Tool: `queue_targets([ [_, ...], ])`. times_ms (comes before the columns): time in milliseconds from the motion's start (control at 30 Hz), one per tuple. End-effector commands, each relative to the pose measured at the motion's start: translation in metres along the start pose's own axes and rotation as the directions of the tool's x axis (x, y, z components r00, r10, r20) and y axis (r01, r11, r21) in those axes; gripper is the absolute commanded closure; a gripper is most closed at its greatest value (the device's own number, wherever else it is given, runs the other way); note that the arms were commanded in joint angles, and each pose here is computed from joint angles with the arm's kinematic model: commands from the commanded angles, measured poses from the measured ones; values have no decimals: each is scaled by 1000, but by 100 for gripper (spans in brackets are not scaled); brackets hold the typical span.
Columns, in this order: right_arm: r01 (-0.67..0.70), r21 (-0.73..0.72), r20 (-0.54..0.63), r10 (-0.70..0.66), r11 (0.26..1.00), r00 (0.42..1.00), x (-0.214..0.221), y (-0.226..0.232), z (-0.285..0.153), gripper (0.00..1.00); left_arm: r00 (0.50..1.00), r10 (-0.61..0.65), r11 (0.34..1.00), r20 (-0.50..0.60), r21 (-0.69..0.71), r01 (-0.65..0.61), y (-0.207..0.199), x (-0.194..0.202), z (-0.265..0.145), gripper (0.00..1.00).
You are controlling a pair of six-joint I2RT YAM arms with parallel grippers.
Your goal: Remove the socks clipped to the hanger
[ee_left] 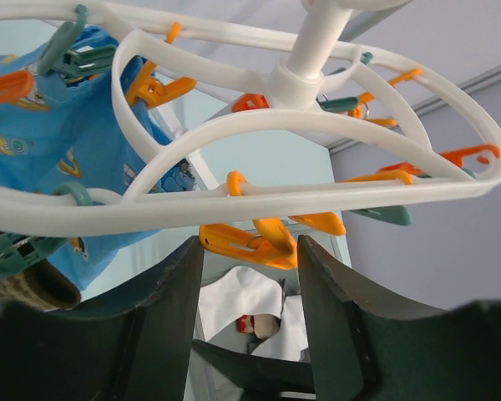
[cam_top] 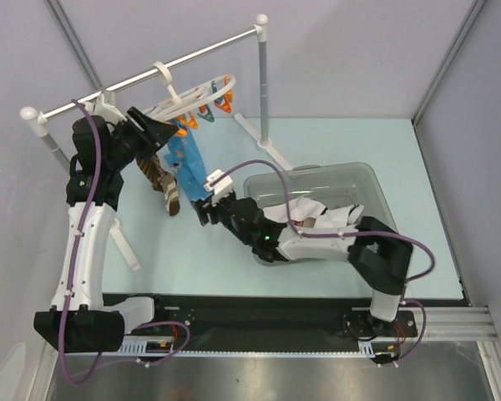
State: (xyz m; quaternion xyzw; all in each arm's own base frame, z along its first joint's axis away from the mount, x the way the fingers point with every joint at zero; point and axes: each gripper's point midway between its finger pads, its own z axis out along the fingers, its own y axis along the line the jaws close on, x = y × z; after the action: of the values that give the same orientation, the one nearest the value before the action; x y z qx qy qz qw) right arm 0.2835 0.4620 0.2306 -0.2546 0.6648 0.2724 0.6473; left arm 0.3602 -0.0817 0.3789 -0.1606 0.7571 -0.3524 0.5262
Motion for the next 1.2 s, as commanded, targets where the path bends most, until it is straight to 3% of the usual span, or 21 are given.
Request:
queue_targets([
  [0,13,-62,307,7,998,952,-83,27,33,35,999,26,992,30,119,-29,-36,-13,-15,46],
  [33,26,-67,300,-4,997,954,-67,33,47,36,999,35,993,24,115,-37,-35,-12,-16,46],
  [200,98,-119,387,-44,988,921,-79,57,81,38,998,58,992,11,111,-59,-35,-11,-18,45],
  [567,111,-139,337,-58,984,940,-50,49,137,44,997,76,987,7,139,-77,-41,-8,-24,44],
  [867,100,-171,356,-34,980,934,-58,45,137,69,997,81,989,-12,126,-79,-36,-3,-24,43],
  [1033,105,-238,374,-8,965,927,-70,57,123,100,993,113,990,-23,91,-110,-30,0,-26,40],
  [1167,80,-239,406,25,968,914,-91,60,103,100,989,149,989,-25,13,-149,-25,-7,-37,37],
])
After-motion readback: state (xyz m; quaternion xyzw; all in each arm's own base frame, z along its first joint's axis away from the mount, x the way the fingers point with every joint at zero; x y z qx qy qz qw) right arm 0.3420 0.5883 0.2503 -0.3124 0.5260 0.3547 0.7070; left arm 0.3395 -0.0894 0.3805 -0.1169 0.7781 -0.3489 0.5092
